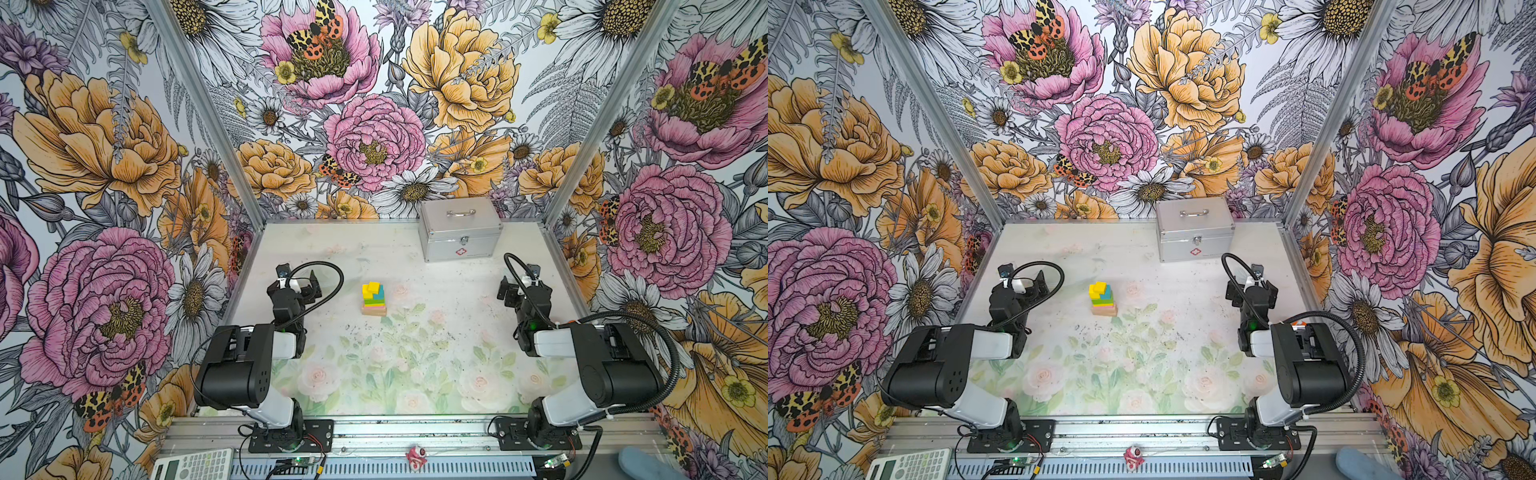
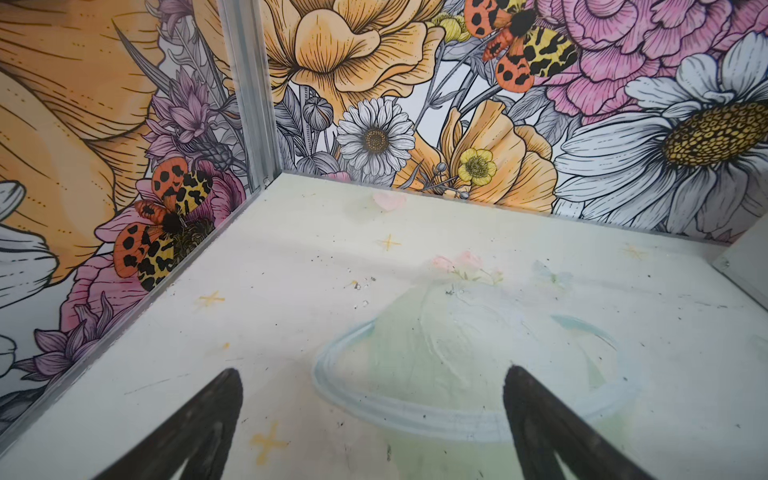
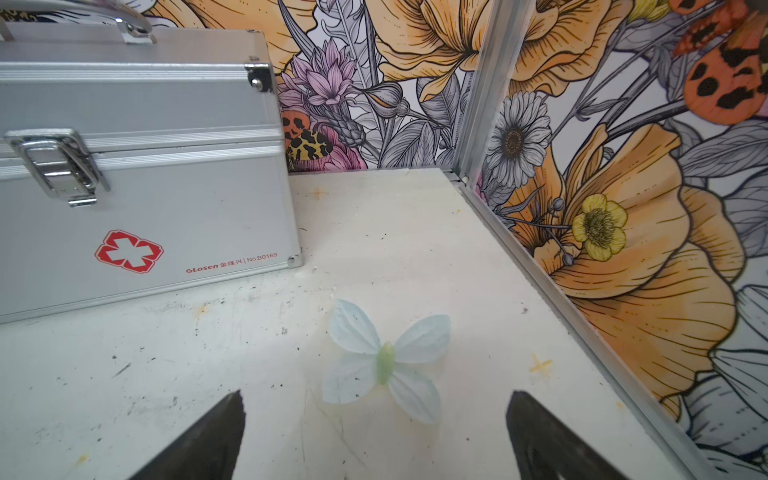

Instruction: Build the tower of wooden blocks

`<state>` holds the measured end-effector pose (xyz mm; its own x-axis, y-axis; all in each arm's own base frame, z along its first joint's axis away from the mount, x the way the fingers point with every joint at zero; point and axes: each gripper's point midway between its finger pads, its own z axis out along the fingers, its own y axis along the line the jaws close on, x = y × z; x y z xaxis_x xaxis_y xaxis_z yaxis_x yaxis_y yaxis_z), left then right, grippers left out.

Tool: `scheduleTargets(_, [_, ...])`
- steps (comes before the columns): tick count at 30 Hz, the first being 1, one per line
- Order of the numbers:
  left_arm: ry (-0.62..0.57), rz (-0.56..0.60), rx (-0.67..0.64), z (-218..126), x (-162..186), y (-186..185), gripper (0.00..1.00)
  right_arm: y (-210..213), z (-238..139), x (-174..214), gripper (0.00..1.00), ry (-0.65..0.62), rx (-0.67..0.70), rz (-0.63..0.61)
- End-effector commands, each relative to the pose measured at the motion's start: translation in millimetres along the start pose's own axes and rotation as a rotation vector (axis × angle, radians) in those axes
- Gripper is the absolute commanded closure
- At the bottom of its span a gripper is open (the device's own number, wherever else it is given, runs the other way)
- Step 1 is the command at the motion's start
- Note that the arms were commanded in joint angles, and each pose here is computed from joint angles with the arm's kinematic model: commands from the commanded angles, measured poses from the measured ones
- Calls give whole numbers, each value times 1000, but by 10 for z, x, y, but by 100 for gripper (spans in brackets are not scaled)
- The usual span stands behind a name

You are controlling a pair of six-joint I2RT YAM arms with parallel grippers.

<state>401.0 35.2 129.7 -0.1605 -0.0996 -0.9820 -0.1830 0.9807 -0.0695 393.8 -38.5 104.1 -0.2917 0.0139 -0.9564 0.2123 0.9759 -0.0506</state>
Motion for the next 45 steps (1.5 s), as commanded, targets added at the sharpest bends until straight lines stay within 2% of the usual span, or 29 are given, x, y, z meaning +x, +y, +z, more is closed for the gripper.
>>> scheduleTargets(1, [7, 22, 36, 24, -3, -85, 1, 56, 24, -100, 0, -23, -32, 14])
scheduleTargets(6, [3, 37, 1, 19, -6, -74, 1, 53, 17, -108, 0, -27, -31, 14])
scheduleTargets(45, [0, 38, 2, 9, -6, -85, 1, 54, 19, -106, 0, -26, -31, 14])
